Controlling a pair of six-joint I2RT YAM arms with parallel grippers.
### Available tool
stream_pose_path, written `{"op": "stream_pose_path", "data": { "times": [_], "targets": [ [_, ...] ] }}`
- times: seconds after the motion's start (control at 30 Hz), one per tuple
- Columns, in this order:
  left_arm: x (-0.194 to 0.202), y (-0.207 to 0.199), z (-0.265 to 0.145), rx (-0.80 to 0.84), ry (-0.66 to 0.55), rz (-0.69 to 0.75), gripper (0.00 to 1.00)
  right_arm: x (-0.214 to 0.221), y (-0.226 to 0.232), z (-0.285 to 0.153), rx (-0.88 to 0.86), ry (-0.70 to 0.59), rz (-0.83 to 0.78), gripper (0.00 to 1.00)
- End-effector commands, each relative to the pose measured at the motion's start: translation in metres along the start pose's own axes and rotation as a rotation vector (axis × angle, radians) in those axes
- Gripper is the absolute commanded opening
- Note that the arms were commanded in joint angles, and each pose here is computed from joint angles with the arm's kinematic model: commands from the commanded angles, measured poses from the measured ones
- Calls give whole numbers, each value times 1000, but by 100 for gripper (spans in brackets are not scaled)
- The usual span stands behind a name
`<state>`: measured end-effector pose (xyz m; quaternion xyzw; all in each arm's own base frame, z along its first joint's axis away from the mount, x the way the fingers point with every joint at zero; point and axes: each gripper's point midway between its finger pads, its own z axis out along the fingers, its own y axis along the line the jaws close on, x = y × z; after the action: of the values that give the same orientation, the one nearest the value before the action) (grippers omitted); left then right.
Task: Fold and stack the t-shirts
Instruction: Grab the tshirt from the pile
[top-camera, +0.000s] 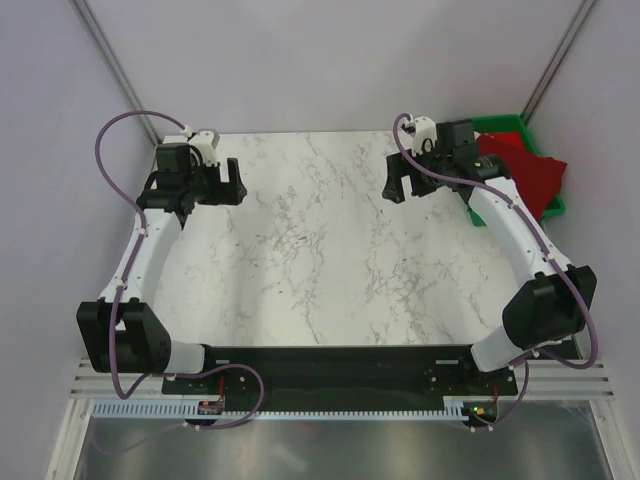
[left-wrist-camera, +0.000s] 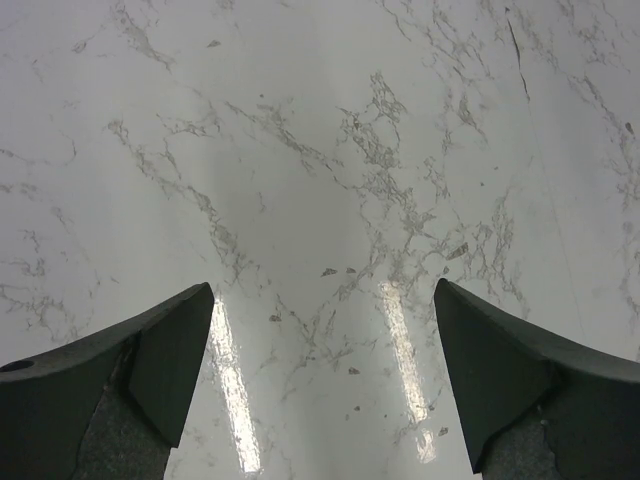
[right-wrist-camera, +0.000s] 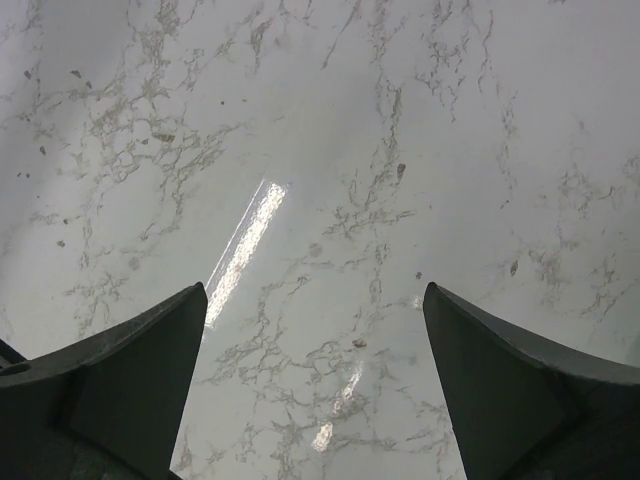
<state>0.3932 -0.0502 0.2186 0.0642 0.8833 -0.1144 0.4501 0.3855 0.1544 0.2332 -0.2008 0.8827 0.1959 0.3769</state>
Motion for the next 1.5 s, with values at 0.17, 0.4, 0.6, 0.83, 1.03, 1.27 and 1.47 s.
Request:
{"op": "stream_pose_path", "data": {
  "times": [0.17,0.4,0.6,0.83,1.03,1.27,1.47],
  "targets": [
    [-19,-11,-4,53,-42,7,100,-58,-25,-9,119,-110,-118,98],
    [-12,-17,-2,102,-27,77,99,-87,-95,-17,363,-131,-129,98],
    [6,-15,4,108,22,72,100,-52,-190,-21,517,26,-22,95],
    [32,-18,20,135,102,38,96,8,-238,-2,560,226,11,88],
    [35,-16,27,136,118,32,96,14,-249,9,575,245,19,85],
    [34,-17,32,143,126,13,96,16,-264,19,604,265,8,77],
    [33,-15,32,135,125,13,96,21,-276,30,629,277,11,68]
  ]
}}
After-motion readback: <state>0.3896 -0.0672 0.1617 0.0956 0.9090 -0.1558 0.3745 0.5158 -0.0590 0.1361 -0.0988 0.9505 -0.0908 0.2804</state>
